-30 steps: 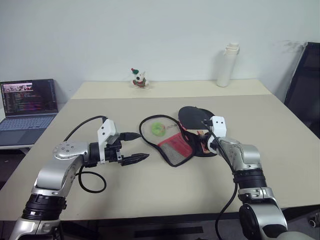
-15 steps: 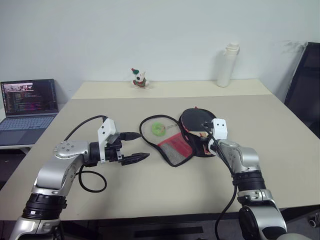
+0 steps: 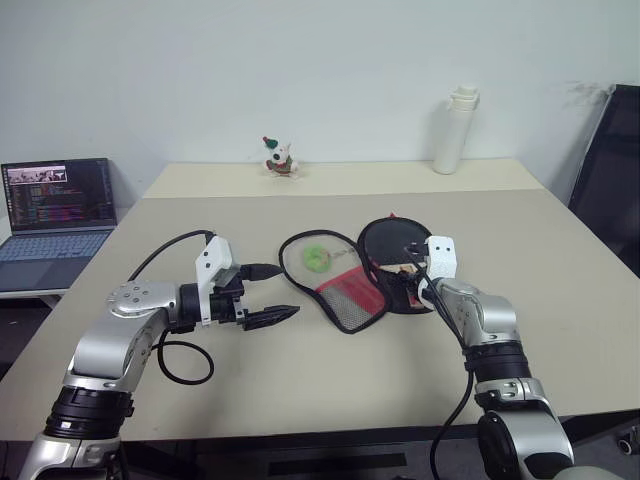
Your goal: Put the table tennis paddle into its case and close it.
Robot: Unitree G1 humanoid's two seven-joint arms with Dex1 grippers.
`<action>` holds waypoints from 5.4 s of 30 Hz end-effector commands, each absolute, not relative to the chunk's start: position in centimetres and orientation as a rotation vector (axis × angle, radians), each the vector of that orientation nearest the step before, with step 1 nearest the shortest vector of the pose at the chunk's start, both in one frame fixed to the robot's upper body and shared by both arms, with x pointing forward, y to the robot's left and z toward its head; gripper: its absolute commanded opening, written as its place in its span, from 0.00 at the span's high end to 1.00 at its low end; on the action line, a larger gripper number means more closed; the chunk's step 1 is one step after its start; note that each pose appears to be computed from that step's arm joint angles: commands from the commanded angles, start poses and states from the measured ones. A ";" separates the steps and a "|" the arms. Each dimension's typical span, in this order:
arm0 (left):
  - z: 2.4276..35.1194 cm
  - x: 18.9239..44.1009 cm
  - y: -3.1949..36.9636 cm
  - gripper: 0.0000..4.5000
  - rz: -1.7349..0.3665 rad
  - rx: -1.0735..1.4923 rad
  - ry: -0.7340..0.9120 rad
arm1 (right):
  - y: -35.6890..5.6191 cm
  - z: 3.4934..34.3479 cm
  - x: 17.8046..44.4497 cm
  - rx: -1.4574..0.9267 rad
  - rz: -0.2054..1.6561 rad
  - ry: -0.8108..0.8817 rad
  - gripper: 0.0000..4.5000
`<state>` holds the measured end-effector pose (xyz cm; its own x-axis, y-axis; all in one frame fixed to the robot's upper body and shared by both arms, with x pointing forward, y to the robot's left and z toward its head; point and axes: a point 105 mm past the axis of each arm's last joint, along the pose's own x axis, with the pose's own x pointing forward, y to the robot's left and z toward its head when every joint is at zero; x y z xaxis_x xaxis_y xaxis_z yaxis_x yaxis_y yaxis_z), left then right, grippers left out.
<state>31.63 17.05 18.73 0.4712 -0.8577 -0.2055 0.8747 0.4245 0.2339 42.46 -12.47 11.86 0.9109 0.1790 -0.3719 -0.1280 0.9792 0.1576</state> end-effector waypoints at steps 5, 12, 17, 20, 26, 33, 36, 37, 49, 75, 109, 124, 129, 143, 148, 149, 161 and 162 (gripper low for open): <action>19.9 31.3 16.7 0.00 -1.088 0.351 0.010 | -11.9 15.3 42.1 0.121 0.239 0.262 0.00; 18.8 32.8 18.6 0.08 -0.950 0.356 0.051 | -11.4 19.7 37.2 -0.089 0.587 0.058 0.00; 17.0 33.5 19.6 0.44 -0.902 0.335 0.117 | -12.1 21.3 34.7 -0.123 0.734 0.049 0.00; 16.1 34.1 19.9 0.68 -0.887 0.333 0.144 | -12.6 21.6 34.3 -0.141 0.749 0.057 0.00; 13.3 36.8 19.9 0.99 -0.815 0.378 0.221 | -13.1 20.8 33.7 -0.183 0.773 0.108 0.00; 11.8 40.0 19.3 0.99 -0.712 0.404 0.238 | -13.0 19.8 32.9 -0.217 0.797 0.146 0.00; 11.6 41.1 18.7 0.99 -0.694 0.383 0.228 | -13.3 19.8 33.1 -0.217 0.777 0.146 0.00; 11.4 41.4 18.3 0.99 -0.695 0.371 0.226 | -13.4 19.7 33.1 -0.217 0.772 0.147 0.00; 16.3 44.6 12.0 0.99 -0.806 0.353 0.071 | -16.6 19.5 33.3 -0.247 0.662 0.194 0.00; 23.3 45.8 3.6 0.99 -0.815 0.210 -0.133 | -22.2 19.1 34.7 -0.096 0.404 0.245 0.00; 21.9 36.2 14.3 1.00 -1.025 0.200 -0.103 | -18.5 11.1 44.5 -0.027 0.452 0.470 0.21; 19.4 33.7 17.5 1.00 -1.073 0.246 0.055 | -14.0 10.6 44.1 0.093 0.574 0.530 1.00; 18.7 31.0 18.1 1.00 -1.162 0.233 0.135 | -10.6 12.0 43.1 0.187 0.682 0.521 1.00; 17.8 27.8 17.2 1.00 -1.296 0.249 0.224 | -4.9 9.8 34.2 0.261 0.811 0.618 1.00; 17.2 26.8 17.8 1.00 -1.325 0.259 0.274 | -4.4 8.8 30.5 0.261 0.839 0.668 1.00; 17.3 26.6 17.8 1.00 -1.334 0.260 0.277 | -4.6 8.6 30.0 0.264 0.832 0.678 1.00; 17.2 25.6 16.9 1.00 -1.406 0.263 0.308 | -7.1 7.2 26.5 0.327 0.741 0.757 1.00; 17.2 25.6 16.8 1.00 -1.407 0.263 0.309 | -7.2 7.2 26.3 0.330 0.739 0.757 1.00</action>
